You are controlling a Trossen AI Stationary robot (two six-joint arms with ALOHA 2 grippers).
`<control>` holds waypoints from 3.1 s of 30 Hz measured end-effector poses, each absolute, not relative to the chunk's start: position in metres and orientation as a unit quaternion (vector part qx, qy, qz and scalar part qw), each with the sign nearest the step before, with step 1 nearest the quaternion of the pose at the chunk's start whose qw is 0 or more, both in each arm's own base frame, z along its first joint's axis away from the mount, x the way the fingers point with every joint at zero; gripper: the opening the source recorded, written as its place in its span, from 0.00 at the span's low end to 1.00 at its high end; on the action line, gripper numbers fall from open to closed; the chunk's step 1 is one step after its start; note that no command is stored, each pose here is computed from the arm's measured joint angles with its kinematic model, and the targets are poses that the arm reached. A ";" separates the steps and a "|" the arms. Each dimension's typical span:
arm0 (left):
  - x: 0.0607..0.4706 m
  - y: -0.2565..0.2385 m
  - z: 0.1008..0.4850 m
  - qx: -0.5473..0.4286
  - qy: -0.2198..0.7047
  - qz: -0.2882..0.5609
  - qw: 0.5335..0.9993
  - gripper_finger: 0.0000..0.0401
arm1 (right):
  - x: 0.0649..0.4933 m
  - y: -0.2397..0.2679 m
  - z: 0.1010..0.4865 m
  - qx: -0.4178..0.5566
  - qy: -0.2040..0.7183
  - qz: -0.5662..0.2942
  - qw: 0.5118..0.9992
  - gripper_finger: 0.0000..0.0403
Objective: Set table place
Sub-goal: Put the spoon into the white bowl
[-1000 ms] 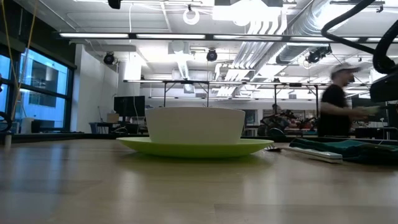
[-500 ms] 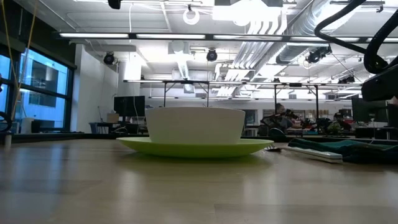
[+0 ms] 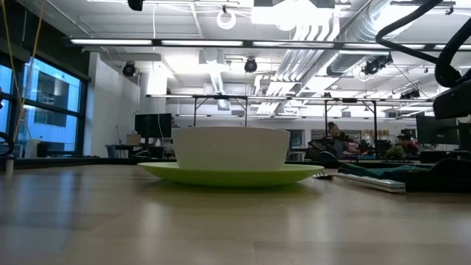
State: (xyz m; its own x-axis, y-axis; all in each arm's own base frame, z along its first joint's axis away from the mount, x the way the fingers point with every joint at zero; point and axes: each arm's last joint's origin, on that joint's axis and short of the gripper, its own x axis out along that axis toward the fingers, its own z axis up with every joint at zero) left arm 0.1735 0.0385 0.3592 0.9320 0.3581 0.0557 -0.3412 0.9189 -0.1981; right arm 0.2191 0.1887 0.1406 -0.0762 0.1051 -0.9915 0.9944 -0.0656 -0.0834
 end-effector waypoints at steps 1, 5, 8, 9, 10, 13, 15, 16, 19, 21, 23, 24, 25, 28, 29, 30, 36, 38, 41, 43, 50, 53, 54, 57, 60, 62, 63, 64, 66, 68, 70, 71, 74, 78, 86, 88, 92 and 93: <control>0.174 0.039 0.359 -0.093 -0.045 0.179 0.978 0.69 | 0.218 0.190 0.141 0.521 0.528 -0.509 0.436 0.01; 0.174 0.039 0.359 -0.093 -0.045 0.179 0.978 0.69 | 0.214 0.196 0.142 0.521 0.543 -0.498 0.430 0.01; 0.174 0.039 0.359 -0.093 -0.045 0.179 0.978 0.69 | 0.212 0.202 0.149 0.528 0.550 -0.481 0.433 0.01; 0.174 0.039 0.359 -0.093 -0.045 0.179 0.978 0.69 | 0.211 0.204 0.153 0.527 0.552 -0.477 0.436 0.01; 0.174 0.039 0.359 -0.093 -0.045 0.179 0.978 0.69 | 0.210 0.207 0.157 0.524 0.556 -0.472 0.440 0.00; 0.174 0.039 0.359 -0.093 -0.045 0.179 0.978 0.69 | 0.206 0.213 0.175 0.516 0.573 -0.441 0.458 0.00; 0.174 0.039 0.359 -0.093 -0.045 0.179 0.978 0.69 | 0.203 0.215 0.187 0.509 0.588 -0.411 0.475 0.00; 0.174 0.039 0.359 -0.092 -0.045 0.179 0.978 0.69 | 0.201 0.215 0.194 0.505 0.595 -0.396 0.484 0.00; 0.174 0.039 0.359 -0.092 -0.045 0.179 0.978 0.69 | 0.196 0.213 0.213 0.496 0.613 -0.342 0.511 0.00; 0.174 0.039 0.359 -0.092 -0.045 0.179 0.978 0.69 | 0.194 0.208 0.227 0.491 0.621 -0.299 0.532 0.00; 0.174 0.039 0.359 -0.092 -0.045 0.179 0.979 0.69 | 0.193 0.201 0.239 0.484 0.627 -0.257 0.554 0.00; 0.174 0.038 0.359 -0.094 -0.045 0.177 0.979 0.69 | 0.193 0.197 0.245 0.482 0.627 -0.237 0.565 0.00; 0.174 0.038 0.359 -0.096 -0.045 0.173 0.979 0.69 | 0.193 0.191 0.251 0.478 0.626 -0.220 0.575 0.00; 0.174 0.037 0.359 -0.110 -0.044 0.145 0.982 0.69 | 0.197 0.173 0.266 0.471 0.616 -0.174 0.607 0.00; 0.174 0.036 0.359 -0.117 -0.043 0.130 0.984 0.69 | 0.200 0.166 0.270 0.467 0.611 -0.160 0.619 0.00; 0.175 0.035 0.359 -0.122 -0.042 0.112 0.985 0.69 | 0.203 0.158 0.273 0.465 0.604 -0.151 0.630 0.00; 0.175 0.027 0.358 -0.187 -0.018 -0.017 0.982 0.69 | 0.228 0.113 0.279 0.439 0.566 -0.118 0.688 0.00; 0.175 0.026 0.357 -0.207 -0.007 -0.040 0.977 0.69 | 0.237 0.100 0.281 0.426 0.550 -0.098 0.711 0.00; 0.176 0.024 0.353 -0.219 0.013 -0.042 0.975 0.69 | 0.250 0.081 0.284 0.406 0.518 -0.070 0.750 0.00; 0.177 0.022 0.350 -0.206 0.022 -0.021 0.978 0.69 | 0.256 0.069 0.289 0.383 0.504 -0.056 0.772 0.00; 0.192 0.016 0.342 -0.157 0.030 0.047 0.986 0.69 | 0.265 0.032 0.321 0.274 0.464 -0.014 0.842 0.00; 0.200 0.014 0.340 -0.153 0.026 0.066 0.986 0.69 | 0.264 0.018 0.337 0.223 0.457 -0.004 0.861 0.00; 0.202 0.013 0.339 -0.152 0.028 0.075 0.985 0.69 | 0.262 0.015 0.342 0.207 0.456 0.001 0.865 0.00; 0.207 0.013 0.335 -0.142 0.032 0.096 0.985 0.69 | 0.259 0.009 0.358 0.163 0.450 0.018 0.878 0.00; 0.210 0.014 0.333 -0.135 0.037 0.113 0.984 0.69 | 0.257 0.007 0.368 0.124 0.445 0.036 0.886 0.00; 0.211 0.015 0.332 -0.126 0.039 0.117 0.984 0.69 | 0.257 0.006 0.371 0.115 0.439 0.040 0.890 0.00; 0.211 0.015 0.333 -0.125 0.038 0.117 0.984 0.69 | 0.257 0.006 0.372 0.115 0.439 0.040 0.890 0.00; 0.211 0.015 0.333 -0.125 0.037 0.117 0.985 0.69 | 0.257 0.006 0.373 0.116 0.438 0.040 0.890 0.00; 0.211 0.015 0.333 -0.125 0.036 0.117 0.985 0.69 | 0.257 0.006 0.374 0.117 0.437 0.039 0.891 0.00; 0.211 0.015 0.334 -0.126 0.030 0.116 0.985 0.69 | 0.256 0.006 0.373 0.118 0.438 0.039 0.890 0.00; 0.211 0.015 0.336 -0.127 0.024 0.115 0.985 0.69 | 0.256 0.006 0.373 0.124 0.438 0.036 0.890 0.00; 0.211 0.015 0.336 -0.127 0.024 0.115 0.985 0.69 | 0.256 0.006 0.374 0.129 0.438 0.035 0.889 0.00; 0.211 0.015 0.335 -0.128 0.025 0.115 0.985 0.69 | 0.257 0.006 0.373 0.139 0.438 0.031 0.887 0.00; 0.211 0.015 0.335 -0.133 0.024 0.114 0.984 0.69 | 0.270 0.007 0.365 0.159 0.446 0.032 0.880 0.00; 0.211 0.015 0.335 -0.132 0.027 0.114 0.984 0.69 | 0.321 0.016 0.302 0.165 0.550 0.054 0.817 0.00; 0.211 0.015 0.335 -0.130 0.027 0.114 0.985 0.69 | 0.334 0.020 0.286 0.156 0.579 0.058 0.798 0.00; 0.211 0.015 0.335 -0.130 0.028 0.114 0.985 0.69 | 0.359 0.027 0.269 0.125 0.631 0.061 0.763 0.00; 0.211 0.015 0.335 -0.130 0.028 0.114 0.985 0.69 | 0.365 0.029 0.266 0.110 0.642 0.058 0.756 0.00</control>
State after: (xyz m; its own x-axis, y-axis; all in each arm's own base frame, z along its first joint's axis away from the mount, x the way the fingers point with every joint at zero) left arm 0.2108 0.0145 0.3348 0.9726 0.2167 -0.0839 -0.2310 0.9405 -0.2491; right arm 0.3647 0.0287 0.2656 0.1685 0.2296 -0.9586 0.0535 0.9689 0.2414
